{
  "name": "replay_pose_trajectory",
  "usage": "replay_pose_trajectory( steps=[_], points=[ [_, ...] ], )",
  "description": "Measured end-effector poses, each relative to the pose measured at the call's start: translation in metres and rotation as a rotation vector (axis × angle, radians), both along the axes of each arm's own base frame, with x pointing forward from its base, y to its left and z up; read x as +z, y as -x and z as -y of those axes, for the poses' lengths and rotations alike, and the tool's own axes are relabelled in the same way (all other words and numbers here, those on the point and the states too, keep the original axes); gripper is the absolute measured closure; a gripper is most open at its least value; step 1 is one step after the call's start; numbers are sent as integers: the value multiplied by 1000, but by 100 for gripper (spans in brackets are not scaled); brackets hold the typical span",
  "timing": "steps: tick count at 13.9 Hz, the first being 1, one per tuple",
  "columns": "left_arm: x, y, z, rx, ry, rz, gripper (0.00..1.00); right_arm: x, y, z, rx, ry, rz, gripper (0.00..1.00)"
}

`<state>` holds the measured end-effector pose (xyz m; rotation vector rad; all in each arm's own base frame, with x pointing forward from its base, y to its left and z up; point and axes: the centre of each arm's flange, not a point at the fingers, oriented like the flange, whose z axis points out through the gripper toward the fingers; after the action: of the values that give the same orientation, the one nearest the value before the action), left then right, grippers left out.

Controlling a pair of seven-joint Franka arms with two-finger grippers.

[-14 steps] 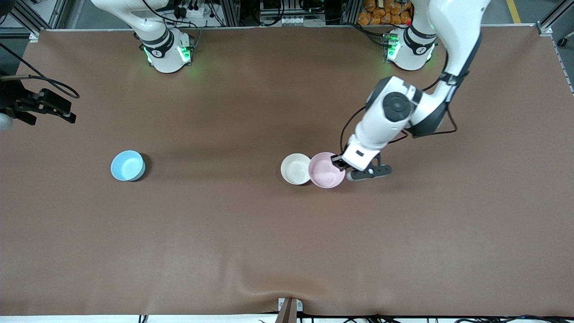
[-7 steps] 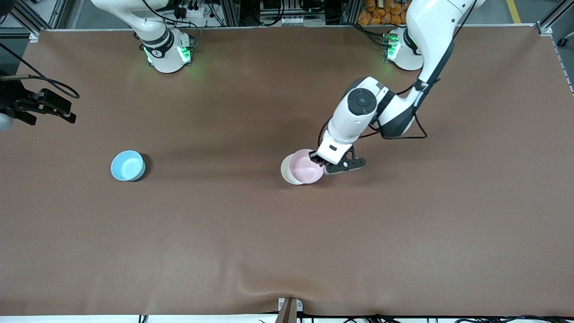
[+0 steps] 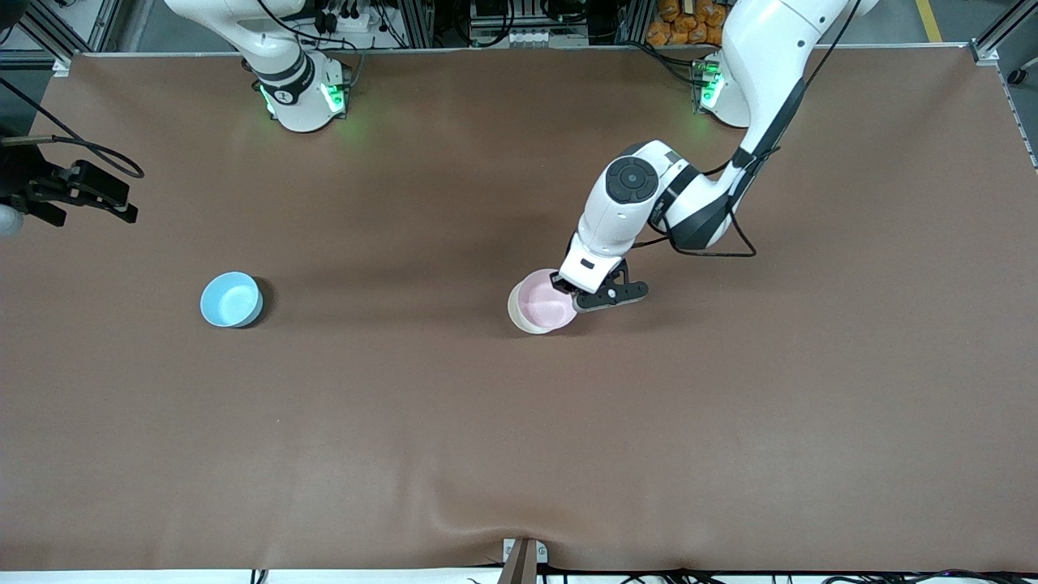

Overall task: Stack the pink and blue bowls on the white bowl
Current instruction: 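Lower the pink bowl into the white bowl and open the left gripper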

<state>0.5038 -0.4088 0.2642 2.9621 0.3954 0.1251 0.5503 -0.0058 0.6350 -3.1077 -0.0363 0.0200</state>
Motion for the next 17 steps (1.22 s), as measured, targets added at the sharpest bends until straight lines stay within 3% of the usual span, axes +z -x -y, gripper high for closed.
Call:
replay_pose_trajectory(
  steps=[17],
  points=[
    [-19,11,20,35,1,-27,97,-1,0,0,-1,0,-1,0]
  ],
)
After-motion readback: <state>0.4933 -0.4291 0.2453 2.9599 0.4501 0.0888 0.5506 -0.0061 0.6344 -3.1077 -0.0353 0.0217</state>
